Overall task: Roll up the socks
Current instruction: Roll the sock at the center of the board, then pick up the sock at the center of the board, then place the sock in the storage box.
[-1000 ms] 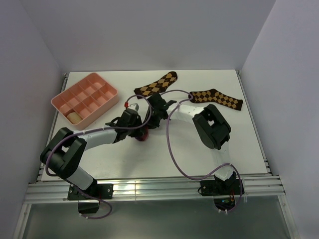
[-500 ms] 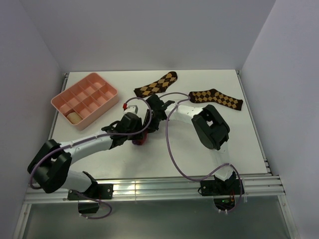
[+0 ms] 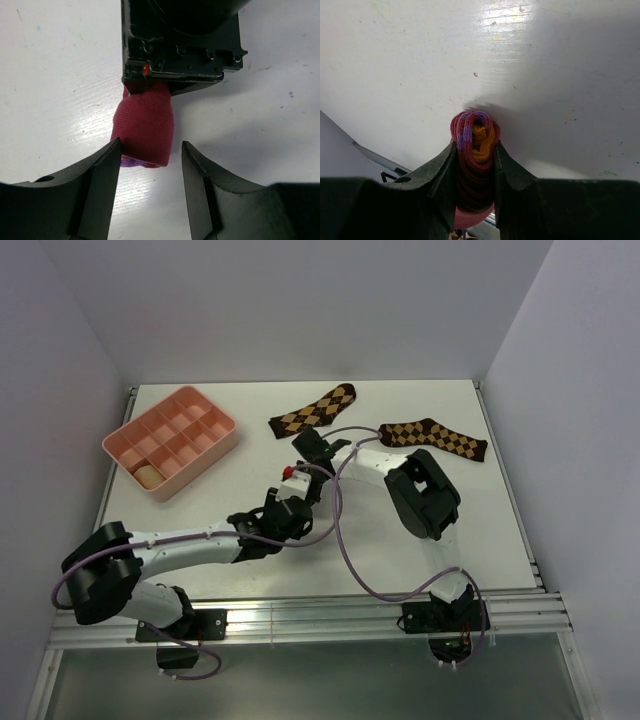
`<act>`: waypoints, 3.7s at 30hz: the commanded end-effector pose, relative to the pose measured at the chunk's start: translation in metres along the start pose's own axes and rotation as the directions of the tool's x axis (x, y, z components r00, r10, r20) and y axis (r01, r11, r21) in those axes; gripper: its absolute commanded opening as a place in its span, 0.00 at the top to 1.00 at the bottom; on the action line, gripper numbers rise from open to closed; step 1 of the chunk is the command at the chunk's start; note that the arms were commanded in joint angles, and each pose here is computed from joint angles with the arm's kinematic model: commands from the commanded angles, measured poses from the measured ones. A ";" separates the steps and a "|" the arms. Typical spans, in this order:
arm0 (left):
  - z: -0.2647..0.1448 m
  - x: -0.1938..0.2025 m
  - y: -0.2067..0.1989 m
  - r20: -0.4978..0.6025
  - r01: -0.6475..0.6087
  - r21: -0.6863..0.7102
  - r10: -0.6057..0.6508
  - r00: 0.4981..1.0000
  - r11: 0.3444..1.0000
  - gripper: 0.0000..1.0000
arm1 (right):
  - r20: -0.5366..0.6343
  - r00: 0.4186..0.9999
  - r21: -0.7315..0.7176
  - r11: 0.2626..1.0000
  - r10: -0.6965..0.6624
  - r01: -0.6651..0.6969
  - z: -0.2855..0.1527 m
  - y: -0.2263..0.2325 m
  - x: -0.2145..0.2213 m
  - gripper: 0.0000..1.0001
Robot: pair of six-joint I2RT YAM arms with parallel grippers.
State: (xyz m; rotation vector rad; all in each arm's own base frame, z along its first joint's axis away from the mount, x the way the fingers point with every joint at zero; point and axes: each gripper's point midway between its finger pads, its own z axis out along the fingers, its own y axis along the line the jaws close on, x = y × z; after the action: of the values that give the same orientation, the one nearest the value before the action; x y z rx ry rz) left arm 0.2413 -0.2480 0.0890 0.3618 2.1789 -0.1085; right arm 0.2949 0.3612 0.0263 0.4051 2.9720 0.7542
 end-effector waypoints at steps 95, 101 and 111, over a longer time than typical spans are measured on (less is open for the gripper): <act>-0.002 -0.110 0.292 0.155 0.438 -0.648 -0.455 0.877 0.623 0.99 | 0.456 0.890 -0.115 0.993 0.019 0.037 -0.209 -0.126 -0.076 0.36; -0.005 -0.092 0.351 0.191 0.499 -0.714 -0.550 0.813 0.491 0.99 | 0.436 0.900 -0.147 0.988 0.015 0.055 -0.207 -0.124 -0.069 0.37; 0.028 -0.078 0.375 0.212 0.560 -0.693 -0.614 0.760 0.454 0.99 | 0.405 0.914 -0.188 0.980 0.019 0.063 -0.201 -0.122 -0.063 0.38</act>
State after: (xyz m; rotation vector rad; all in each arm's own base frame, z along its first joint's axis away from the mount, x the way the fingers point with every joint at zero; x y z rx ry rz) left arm 0.3958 0.0819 0.1424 -0.8641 2.1819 0.4699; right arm 0.2994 0.1463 0.1283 0.4989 2.5525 0.7892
